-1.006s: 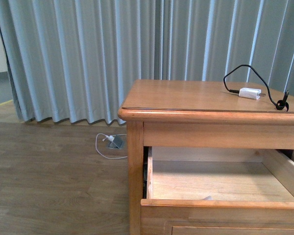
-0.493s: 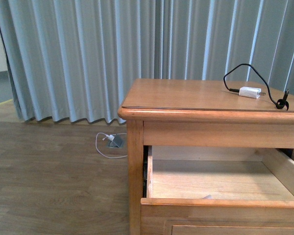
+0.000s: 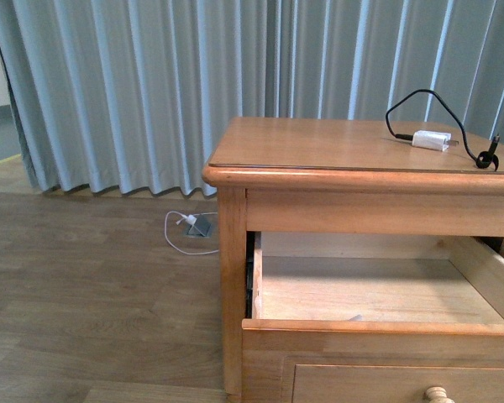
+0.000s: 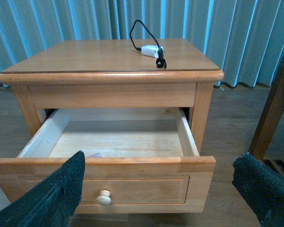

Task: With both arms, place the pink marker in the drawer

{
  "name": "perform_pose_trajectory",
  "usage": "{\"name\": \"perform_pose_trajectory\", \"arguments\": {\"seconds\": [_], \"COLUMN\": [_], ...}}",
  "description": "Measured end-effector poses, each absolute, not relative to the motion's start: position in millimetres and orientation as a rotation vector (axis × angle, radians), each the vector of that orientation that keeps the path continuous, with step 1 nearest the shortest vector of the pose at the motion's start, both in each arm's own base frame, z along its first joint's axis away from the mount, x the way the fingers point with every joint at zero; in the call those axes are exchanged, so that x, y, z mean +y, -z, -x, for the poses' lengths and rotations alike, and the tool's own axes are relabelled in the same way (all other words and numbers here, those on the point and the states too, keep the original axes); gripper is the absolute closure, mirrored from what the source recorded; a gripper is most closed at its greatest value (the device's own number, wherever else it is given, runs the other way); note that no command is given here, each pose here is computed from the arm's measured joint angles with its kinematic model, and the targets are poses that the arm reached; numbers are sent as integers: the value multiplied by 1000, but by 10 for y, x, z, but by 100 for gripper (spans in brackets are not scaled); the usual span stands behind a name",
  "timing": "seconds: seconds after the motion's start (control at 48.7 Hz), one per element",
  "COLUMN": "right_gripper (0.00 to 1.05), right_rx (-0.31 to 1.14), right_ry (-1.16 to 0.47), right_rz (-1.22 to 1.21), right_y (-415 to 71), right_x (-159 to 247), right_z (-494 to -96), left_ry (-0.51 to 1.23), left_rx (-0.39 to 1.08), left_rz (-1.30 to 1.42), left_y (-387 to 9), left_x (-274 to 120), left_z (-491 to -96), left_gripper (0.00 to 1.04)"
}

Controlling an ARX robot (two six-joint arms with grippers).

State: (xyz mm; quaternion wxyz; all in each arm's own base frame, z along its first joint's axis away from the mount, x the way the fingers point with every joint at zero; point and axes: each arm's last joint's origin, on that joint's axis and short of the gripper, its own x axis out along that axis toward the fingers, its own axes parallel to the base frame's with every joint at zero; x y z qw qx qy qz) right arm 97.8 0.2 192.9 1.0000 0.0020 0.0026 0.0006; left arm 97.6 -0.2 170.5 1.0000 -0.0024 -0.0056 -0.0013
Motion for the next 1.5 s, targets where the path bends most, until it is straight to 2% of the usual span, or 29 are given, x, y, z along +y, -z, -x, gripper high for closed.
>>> {"name": "perform_pose_trajectory", "arguments": {"seconds": [0.082,0.267,0.431,0.575,0.616,0.678,0.842,1.088,1.499], "right_gripper": [8,8,8,8,8,8,8,8,8], "right_rx": [5,9,261,372,401,450,546,547,565], "right_ry": [-3,-5,-53,-86,-93,-108,-122,-148,-106], "right_rz": [-4,-7,-82,-86,-87,-85,-65,-29,-19], "right_y": [-1929,-1927,-1836,-1790,-1777,-1745,-1585,-1511,-1229], "right_x": [2,2,28,72,77,90,163,402,582], "right_z": [-978,-979,-1011,-1101,-1145,-1247,-1551,-2135,-2785], "left_ry": [3,3,2,3,3,3,3,3,3], "left_rx": [-18,-20,-20,-20,-20,-20,-20,-20,-20], "left_rz": [5,5,5,5,4,4,4,4,4], "left_y": [-1710,-1711,-1711,-1711,-1711,-1711,-1711,-1711,-1711], "left_x": [-2,-2,-2,-2,-2,-2,-2,-2,-2], "left_z": [-967,-966,-965,-965,-965,-965,-965,-965,-965], "left_gripper": [99,66,36,9,4,7,6,6,6]}}
